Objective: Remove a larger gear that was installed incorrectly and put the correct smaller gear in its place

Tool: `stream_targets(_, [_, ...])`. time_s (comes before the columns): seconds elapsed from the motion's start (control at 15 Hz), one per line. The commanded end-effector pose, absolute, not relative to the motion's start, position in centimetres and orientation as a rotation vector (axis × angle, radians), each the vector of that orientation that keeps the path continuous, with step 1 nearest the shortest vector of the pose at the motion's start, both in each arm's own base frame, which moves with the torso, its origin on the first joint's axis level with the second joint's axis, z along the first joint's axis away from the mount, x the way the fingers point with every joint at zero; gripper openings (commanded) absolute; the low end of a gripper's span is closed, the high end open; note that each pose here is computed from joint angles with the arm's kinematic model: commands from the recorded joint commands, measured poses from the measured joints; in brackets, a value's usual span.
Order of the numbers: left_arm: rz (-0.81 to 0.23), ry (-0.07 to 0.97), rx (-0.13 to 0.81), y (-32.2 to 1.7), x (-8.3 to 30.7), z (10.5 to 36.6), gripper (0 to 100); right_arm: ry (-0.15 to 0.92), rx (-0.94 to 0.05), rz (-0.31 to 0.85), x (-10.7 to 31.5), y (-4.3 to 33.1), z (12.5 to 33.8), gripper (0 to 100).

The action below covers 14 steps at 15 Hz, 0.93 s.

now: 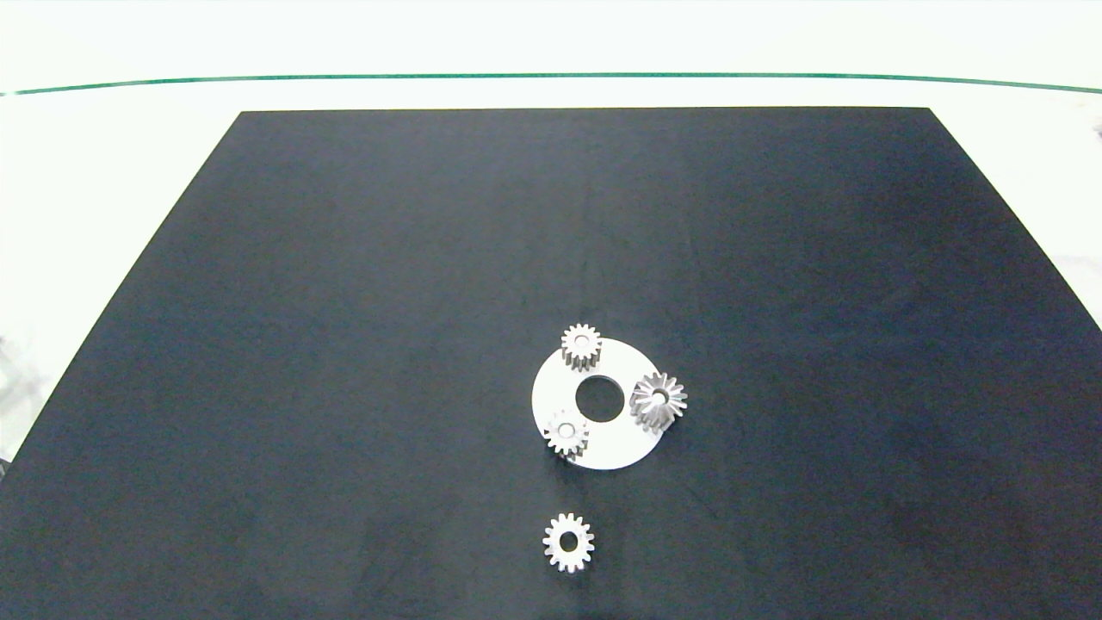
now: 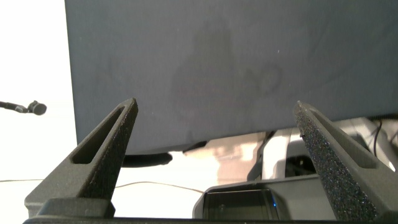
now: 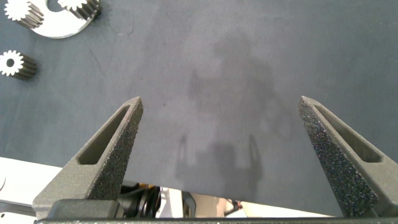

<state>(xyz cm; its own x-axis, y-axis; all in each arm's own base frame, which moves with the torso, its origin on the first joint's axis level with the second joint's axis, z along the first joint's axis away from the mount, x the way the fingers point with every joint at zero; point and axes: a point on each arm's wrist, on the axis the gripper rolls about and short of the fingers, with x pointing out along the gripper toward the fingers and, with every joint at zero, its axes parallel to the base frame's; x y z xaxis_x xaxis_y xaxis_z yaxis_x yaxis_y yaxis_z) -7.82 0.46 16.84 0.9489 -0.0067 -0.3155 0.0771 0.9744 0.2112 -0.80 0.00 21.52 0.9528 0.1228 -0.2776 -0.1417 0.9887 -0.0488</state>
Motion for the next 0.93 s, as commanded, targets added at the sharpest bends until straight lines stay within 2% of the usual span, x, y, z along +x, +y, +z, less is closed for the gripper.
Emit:
stream_targets(0.07, [-0.061, 0.381, 0.229, 0.4, -6.7, 17.6, 100, 0.389, -0.082, 0.182, 2.7, 0.5, 23.0, 100])
stream_targets(0.4, [-0.148, 0.426, 0.235, 0.3, -5.7, 18.2, 100, 0.486, -0.137, 0.286, 6.2, 1.6, 23.5, 100])
stream_targets(0.67, [-0.23, 0.461, 0.232, 0.0, -4.0, 18.9, 100, 0.511, -0.209, 0.38, 10.7, 4.6, 24.1, 100])
stream_targets(0.93, [-0.3, 0.487, 0.215, -0.3, -2.3, 19.5, 100, 0.526, -0.286, 0.508, 12.6, 8.4, 23.6, 100])
